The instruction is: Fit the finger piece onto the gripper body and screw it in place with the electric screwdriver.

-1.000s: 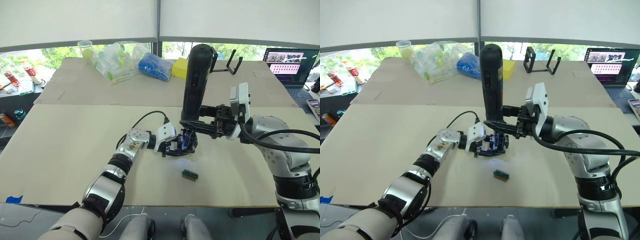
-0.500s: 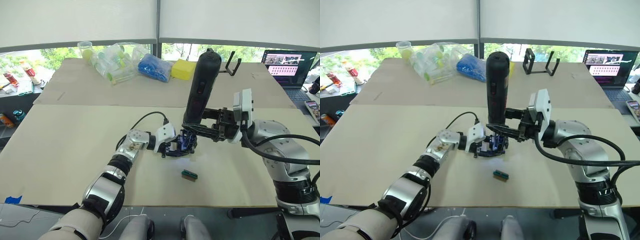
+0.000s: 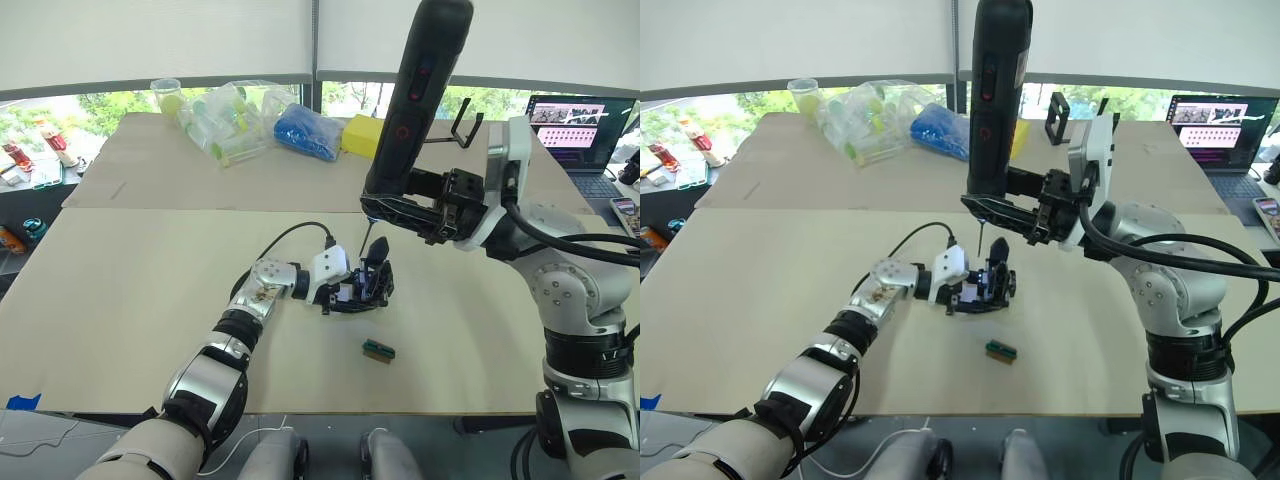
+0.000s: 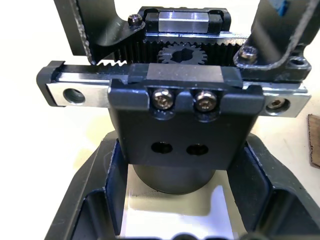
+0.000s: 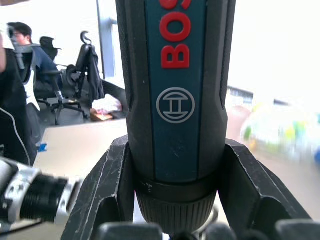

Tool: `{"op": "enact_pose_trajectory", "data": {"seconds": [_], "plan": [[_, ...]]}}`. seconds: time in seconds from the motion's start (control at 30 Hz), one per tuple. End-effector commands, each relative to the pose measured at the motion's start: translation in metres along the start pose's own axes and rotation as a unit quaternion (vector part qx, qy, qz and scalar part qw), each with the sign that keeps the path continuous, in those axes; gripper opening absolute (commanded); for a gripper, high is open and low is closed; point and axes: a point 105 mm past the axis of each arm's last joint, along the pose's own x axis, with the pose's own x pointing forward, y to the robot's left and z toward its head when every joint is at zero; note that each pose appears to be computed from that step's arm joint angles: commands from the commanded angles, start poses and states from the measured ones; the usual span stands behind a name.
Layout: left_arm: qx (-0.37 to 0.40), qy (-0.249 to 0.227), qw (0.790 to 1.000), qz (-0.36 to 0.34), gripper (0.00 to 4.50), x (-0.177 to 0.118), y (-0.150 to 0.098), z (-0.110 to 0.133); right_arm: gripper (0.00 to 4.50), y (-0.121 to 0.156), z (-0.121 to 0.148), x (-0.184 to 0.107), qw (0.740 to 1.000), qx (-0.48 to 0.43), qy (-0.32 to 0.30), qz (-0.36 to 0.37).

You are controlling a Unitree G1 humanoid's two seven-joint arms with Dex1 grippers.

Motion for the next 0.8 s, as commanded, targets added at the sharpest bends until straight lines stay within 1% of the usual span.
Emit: {"op": "enact_pose_trajectory", "data": {"seconds": [0.03,0.13,0.2,0.3,0.47,0.57,0.67,0.8], "plan": [[0.007,0.001,1.000,0.006,2.28,-0.003,0.001,0.000,1.91,0.007,0.022,-0.002,0.999,-0.021,-0.027,0.017],[0.003,0.003,1.000,0.016,2.28,-0.005,0.004,0.000,1.91,0.012,0.025,-0.001,0.999,-0.014,-0.029,0.031],[0.000,0.000,1.000,0.017,3.31,-0.009,0.006,0.001,1.91,0.019,0.027,0.000,0.998,-0.007,-0.031,0.046],[0.010,-0.010,1.000,0.000,4.47,-0.026,0.004,0.009,1.91,0.035,0.030,0.000,0.996,0.015,-0.033,0.085],[0.022,-0.017,0.998,-0.053,4.50,-0.052,-0.015,0.025,1.91,0.055,0.023,-0.007,0.992,0.032,-0.015,0.120],[0.033,-0.009,0.993,-0.110,4.50,-0.065,-0.043,0.033,1.91,0.068,0.008,-0.015,0.992,0.033,0.003,0.121],[0.050,0.005,0.989,-0.142,4.50,-0.067,-0.064,0.033,1.91,0.074,-0.007,-0.024,0.994,0.031,0.021,0.102],[0.051,0.008,0.988,-0.144,4.50,-0.059,-0.074,0.027,1.91,0.076,-0.029,-0.039,0.997,0.022,0.042,0.058]]}}
